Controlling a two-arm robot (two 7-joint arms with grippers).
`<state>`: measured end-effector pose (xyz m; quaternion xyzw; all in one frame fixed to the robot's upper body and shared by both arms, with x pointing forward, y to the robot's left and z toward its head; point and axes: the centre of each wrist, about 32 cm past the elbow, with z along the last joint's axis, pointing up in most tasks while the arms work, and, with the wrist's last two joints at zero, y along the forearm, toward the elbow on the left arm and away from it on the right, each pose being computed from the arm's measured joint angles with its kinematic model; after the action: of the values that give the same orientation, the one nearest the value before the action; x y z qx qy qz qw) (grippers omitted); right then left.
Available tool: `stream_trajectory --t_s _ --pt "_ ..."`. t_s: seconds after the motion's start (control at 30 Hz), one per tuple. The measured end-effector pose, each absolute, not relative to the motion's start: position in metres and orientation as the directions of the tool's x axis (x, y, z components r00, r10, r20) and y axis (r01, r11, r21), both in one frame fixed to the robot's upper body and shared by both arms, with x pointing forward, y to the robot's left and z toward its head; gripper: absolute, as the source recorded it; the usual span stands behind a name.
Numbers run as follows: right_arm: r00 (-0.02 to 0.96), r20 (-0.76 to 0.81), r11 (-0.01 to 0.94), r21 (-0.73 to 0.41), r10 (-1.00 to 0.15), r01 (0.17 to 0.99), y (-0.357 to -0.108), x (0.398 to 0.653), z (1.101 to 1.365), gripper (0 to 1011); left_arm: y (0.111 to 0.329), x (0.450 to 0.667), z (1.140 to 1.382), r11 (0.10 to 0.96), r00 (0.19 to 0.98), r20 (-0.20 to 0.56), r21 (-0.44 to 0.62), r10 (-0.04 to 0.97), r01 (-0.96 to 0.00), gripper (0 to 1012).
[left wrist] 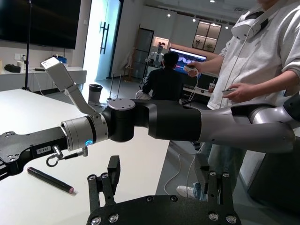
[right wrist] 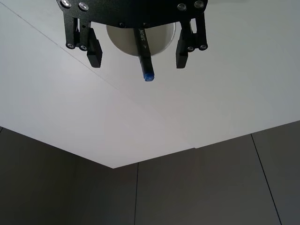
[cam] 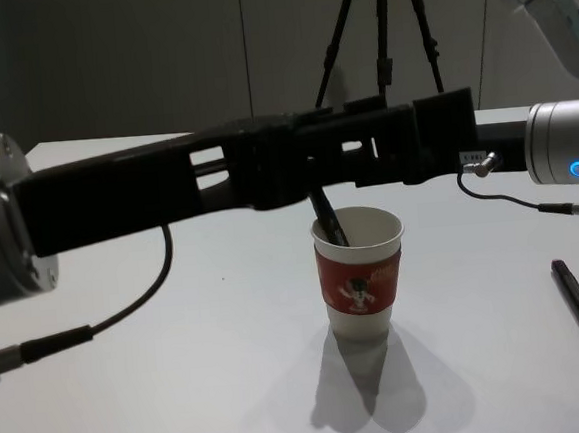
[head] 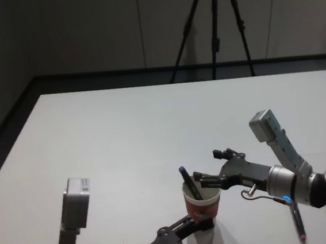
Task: Place the pen into the pen holder.
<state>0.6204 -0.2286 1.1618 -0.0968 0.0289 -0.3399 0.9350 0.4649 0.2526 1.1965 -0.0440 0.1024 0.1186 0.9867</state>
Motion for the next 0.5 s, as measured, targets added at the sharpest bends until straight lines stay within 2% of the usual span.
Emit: stream_trajectory --t_s 0.5 --pt "0.759 0.011 0.748 -0.165 -0.65 0.643 -0.24 0.606 1.167 1001 0.253 0.465 1.197 0.968 0.951 -0.213 -0.062 0.225 -0.243 1002"
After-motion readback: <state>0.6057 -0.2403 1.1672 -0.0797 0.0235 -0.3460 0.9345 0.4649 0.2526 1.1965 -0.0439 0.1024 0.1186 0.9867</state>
